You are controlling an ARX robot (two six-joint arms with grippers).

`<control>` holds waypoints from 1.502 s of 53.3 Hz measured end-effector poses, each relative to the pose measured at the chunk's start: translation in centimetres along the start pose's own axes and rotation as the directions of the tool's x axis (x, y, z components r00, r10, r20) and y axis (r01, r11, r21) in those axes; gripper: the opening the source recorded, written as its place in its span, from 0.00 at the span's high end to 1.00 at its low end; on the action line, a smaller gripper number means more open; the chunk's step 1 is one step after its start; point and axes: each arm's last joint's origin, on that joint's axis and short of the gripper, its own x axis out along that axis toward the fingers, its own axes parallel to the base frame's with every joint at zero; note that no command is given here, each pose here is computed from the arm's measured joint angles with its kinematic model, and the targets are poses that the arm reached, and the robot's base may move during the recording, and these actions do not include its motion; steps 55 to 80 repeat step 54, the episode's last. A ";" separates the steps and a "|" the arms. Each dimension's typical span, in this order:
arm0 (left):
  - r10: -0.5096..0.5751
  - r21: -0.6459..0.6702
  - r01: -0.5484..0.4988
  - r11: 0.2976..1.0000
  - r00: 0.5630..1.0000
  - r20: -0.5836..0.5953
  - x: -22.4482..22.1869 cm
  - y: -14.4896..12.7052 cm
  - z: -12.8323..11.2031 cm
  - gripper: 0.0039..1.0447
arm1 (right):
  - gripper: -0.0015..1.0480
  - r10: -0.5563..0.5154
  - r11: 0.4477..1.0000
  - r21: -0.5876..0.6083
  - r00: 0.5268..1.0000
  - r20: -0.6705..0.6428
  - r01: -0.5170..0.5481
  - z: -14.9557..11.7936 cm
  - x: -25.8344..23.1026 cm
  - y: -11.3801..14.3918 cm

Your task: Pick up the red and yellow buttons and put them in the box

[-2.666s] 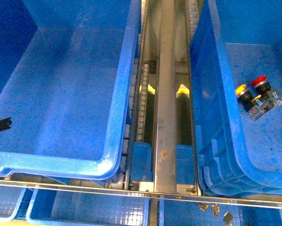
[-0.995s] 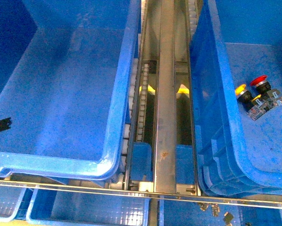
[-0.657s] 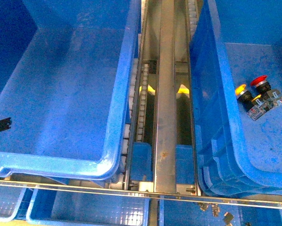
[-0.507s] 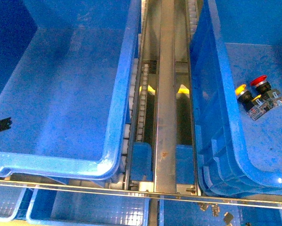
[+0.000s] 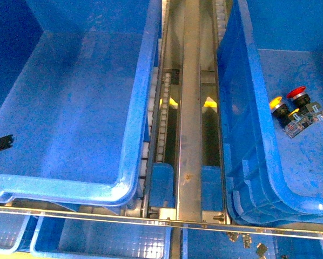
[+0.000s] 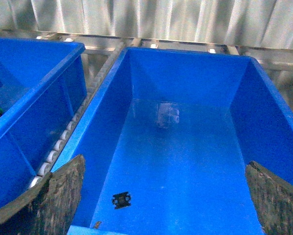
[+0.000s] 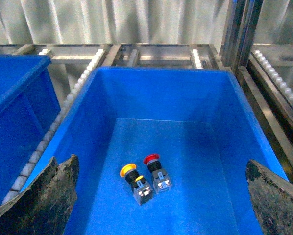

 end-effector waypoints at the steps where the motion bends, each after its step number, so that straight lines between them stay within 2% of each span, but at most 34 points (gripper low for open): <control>1: 0.000 0.000 0.000 1.000 1.000 0.000 0.0 0.0 0.0 0.07 | 0.06 0.000 1.000 0.000 1.000 0.000 0.000 0.0 0.0 0.0; 80: 0.000 0.000 0.000 1.000 1.000 0.000 0.0 0.0 0.0 0.07 | 0.06 0.000 1.000 0.000 1.000 0.000 0.000 0.0 0.0 0.0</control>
